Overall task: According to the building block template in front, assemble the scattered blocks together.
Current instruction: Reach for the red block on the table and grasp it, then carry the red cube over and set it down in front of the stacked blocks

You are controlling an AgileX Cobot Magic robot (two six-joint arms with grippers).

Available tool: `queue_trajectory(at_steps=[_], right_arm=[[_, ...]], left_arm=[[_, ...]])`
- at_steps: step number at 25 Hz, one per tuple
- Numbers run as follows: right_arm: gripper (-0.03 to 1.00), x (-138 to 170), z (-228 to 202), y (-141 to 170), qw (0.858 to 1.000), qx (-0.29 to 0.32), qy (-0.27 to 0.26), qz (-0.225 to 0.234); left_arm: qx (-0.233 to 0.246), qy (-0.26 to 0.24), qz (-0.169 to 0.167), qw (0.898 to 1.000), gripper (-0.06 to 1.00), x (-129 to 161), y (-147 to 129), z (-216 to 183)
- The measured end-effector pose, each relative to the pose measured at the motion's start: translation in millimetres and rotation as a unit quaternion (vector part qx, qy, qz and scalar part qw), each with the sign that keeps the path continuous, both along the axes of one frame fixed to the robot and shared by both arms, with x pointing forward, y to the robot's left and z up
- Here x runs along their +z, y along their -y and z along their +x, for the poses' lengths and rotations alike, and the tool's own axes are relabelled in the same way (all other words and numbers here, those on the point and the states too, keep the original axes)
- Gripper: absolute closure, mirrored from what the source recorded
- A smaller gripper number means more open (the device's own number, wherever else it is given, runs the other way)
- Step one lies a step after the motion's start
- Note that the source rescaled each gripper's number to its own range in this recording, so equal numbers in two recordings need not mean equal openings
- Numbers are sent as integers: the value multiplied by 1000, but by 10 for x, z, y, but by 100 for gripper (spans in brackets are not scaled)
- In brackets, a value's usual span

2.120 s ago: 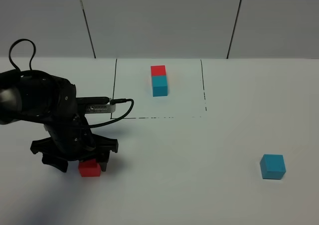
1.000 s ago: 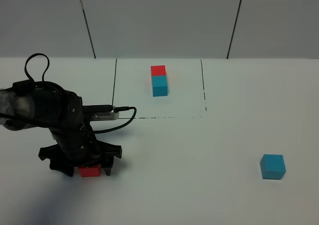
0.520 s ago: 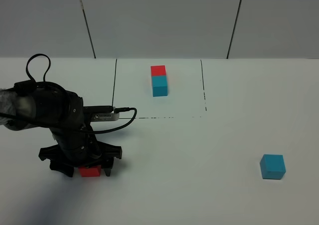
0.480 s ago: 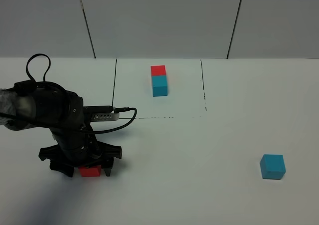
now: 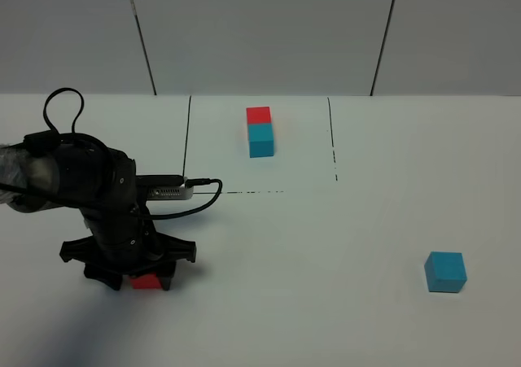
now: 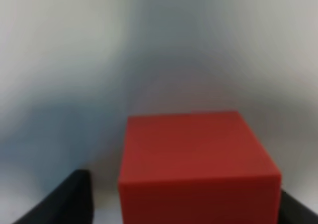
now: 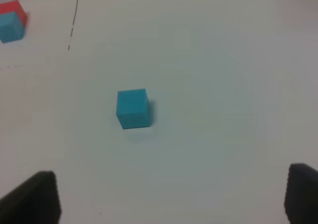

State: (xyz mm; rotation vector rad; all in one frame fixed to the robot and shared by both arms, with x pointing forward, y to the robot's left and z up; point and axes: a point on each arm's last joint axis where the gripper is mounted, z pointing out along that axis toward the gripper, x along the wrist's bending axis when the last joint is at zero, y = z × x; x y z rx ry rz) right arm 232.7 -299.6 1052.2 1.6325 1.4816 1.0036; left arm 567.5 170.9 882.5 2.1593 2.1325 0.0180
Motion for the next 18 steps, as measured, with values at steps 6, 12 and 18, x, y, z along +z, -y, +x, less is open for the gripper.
queue_trajectory(at_steps=[6, 12, 18], right_arm=[[16, 0, 0, 0, 1000, 0, 0, 0], [16, 0, 0, 0, 1000, 0, 0, 0], [16, 0, 0, 0, 1000, 0, 0, 0]], left_arm=[[0, -4, 2, 1000, 94, -1, -3, -7], [0, -4, 2, 1000, 94, -1, -3, -8], [-1, -7, 3, 1000, 94, 1, -4, -11]])
